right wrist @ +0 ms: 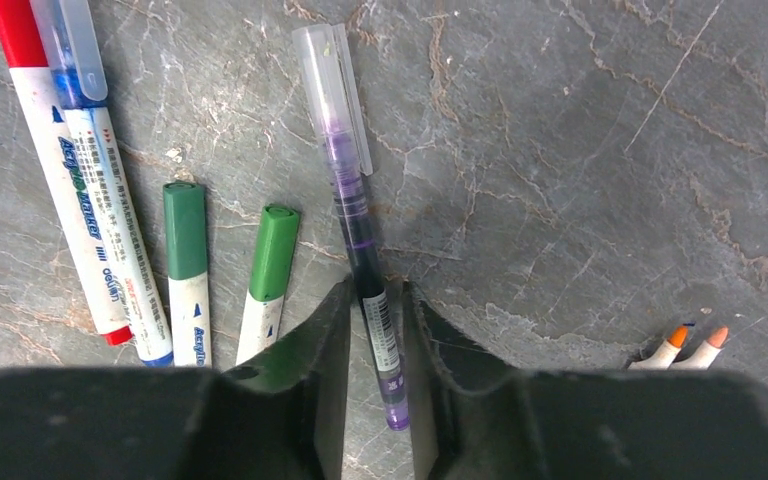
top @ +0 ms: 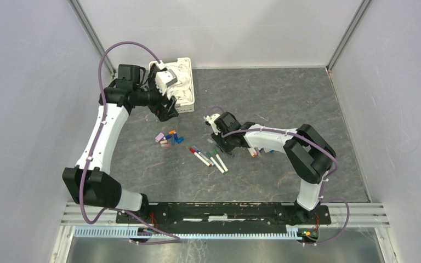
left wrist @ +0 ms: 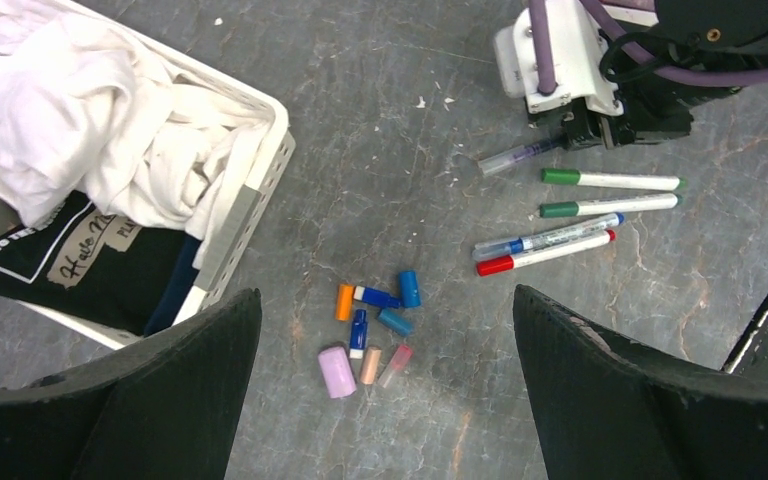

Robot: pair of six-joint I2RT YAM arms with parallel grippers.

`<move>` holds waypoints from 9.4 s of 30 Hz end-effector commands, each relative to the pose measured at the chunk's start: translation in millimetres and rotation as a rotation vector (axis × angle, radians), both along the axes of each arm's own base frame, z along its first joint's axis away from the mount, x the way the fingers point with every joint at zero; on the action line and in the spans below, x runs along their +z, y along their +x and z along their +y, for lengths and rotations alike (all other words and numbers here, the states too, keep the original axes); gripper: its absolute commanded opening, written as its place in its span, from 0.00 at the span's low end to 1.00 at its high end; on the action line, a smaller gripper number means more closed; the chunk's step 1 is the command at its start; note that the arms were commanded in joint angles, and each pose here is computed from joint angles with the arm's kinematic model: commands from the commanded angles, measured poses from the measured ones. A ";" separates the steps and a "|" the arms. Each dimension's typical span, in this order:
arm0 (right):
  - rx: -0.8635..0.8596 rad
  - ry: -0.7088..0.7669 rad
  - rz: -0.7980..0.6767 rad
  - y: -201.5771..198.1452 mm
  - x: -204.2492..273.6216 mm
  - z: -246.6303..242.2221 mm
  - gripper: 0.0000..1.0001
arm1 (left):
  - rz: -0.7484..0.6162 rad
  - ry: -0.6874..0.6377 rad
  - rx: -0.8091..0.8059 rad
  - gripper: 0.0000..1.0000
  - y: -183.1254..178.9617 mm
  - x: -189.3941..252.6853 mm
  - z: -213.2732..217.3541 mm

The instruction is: Open the pen caps

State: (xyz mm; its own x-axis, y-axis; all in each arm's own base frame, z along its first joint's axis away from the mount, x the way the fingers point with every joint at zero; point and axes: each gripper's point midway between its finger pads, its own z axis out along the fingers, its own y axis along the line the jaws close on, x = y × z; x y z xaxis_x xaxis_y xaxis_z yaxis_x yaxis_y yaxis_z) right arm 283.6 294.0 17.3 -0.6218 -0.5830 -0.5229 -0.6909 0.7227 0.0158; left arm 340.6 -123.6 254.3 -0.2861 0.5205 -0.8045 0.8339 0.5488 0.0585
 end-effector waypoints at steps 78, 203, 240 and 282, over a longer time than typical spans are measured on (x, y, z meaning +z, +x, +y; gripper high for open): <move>0.446 0.692 0.614 -77.9 126.8 121.2 0.00 | -0.028 0.216 -0.792 0.02 -112.6 -112.5 -53.8; -0.001 0.085 -0.219 -37.2 31.5 14.4 0.34 | 0.182 -0.165 0.328 1.00 20.1 -47.6 90.2; 0.128 0.376 -0.078 -39.0 94.4 26.6 0.00 | 0.184 -0.037 -0.348 0.98 -74.1 -82.5 -21.8; 0.439 0.715 0.367 -91.9 158.9 102.8 0.29 | 0.099 0.082 -0.722 0.02 -135.6 -98.1 -63.7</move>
State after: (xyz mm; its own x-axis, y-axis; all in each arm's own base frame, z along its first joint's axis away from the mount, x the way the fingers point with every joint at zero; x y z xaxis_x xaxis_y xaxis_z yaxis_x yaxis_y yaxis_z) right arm 193.1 385.5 166.2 -0.6139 -0.4398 -0.6555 -0.7748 0.1769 0.6070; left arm 198.3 -180.1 140.5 0.0373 0.6936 -0.7194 0.9854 -0.1451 -0.0889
